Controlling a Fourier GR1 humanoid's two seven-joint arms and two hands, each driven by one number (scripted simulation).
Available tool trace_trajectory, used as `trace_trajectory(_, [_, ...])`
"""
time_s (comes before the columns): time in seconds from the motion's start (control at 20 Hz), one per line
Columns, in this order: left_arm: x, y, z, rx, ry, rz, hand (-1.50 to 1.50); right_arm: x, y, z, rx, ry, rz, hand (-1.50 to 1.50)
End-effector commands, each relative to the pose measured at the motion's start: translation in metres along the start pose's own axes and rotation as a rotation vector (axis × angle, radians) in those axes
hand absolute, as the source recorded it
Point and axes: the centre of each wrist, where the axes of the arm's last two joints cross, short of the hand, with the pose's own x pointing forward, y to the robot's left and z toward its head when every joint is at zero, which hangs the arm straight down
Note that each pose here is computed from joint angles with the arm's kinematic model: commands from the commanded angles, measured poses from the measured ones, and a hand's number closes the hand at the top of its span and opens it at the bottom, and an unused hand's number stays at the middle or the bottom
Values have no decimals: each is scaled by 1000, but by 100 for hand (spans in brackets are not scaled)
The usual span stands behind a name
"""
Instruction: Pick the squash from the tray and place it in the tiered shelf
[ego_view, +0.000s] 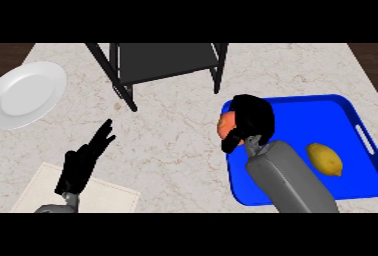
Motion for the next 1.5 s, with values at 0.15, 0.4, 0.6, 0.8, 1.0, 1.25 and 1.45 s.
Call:
trace_trajectory(0.15, [-3, 7, -5, 21, 37, 8, 0, 20, -78, 63, -221, -119, 16, 150])
trace_trajectory(0.4, [-4, -12, 5, 10, 22, -13, 0, 38, -113, 96, -364, -206, -264, 150])
trace_trajectory(0.6, [-7, -13, -6, -11, 30, 11, 0, 46, -158, 92, -451, -228, -345, 150])
trace_trajectory(0.8, [4, 5, 5, 6, 20, -17, 0, 72, -182, 67, -473, -192, -333, 150])
trace_trajectory(1.0, [0, -3, 7, 3, 15, -7, 0, 81, -210, 40, -487, -166, -307, 150])
trace_trajectory(1.25, [-4, -26, -9, -14, 17, -15, 0, 90, -222, -2, -521, -138, -323, 150])
trace_trajectory(1.45, [17, -2, -4, -17, -2, -12, 0, 101, -228, -28, -493, -148, -293, 150])
